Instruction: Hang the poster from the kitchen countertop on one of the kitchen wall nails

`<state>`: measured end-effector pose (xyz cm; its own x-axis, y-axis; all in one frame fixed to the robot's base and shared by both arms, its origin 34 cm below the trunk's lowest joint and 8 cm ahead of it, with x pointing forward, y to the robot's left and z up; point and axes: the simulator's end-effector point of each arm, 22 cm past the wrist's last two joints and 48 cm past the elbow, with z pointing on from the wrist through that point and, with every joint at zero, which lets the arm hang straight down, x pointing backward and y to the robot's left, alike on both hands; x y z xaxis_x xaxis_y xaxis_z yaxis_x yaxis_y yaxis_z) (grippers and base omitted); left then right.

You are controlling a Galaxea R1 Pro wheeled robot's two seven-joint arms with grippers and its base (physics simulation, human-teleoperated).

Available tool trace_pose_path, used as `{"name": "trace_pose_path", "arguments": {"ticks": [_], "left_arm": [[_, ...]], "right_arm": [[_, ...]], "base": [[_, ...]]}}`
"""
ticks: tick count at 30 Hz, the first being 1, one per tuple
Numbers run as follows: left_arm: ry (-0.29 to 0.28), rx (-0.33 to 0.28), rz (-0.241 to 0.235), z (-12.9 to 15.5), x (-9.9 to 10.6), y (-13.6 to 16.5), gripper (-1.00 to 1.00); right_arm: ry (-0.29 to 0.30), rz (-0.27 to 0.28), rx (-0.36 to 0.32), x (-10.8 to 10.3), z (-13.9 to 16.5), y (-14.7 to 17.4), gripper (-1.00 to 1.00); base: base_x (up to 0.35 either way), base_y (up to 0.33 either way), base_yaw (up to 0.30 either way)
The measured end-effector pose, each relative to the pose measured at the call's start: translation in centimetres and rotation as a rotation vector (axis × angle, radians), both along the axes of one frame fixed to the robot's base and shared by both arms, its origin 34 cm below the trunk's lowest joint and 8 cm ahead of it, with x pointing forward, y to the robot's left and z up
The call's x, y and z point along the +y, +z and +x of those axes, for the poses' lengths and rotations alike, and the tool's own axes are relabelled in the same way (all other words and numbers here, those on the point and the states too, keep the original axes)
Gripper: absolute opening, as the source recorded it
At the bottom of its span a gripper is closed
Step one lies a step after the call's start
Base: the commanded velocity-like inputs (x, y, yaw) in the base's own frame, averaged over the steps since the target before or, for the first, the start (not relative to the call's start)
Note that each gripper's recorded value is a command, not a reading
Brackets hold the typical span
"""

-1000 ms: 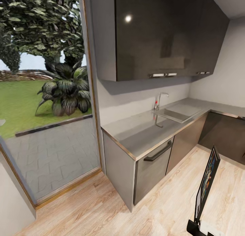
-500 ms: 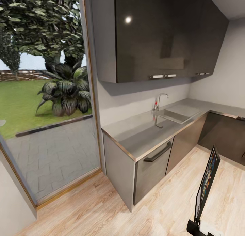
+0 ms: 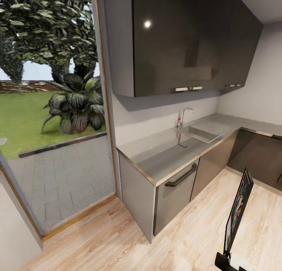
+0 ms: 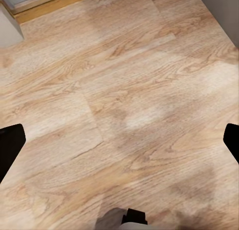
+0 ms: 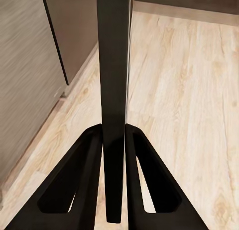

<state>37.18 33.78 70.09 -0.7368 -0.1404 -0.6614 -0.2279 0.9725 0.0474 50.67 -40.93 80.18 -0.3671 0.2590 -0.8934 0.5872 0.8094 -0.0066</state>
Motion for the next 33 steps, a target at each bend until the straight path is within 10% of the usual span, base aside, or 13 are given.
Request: {"name": "trace_pose_path", "arguments": {"ticks": [33], "left_arm": [[0.000,0.001,0.000,-0.9,0.0,1.5,1.00]], "right_arm": [[0.000,0.000,0.001,0.0,-0.9,1.4,-1.00]], "base": [[0.000,0.000,0.000]]}}
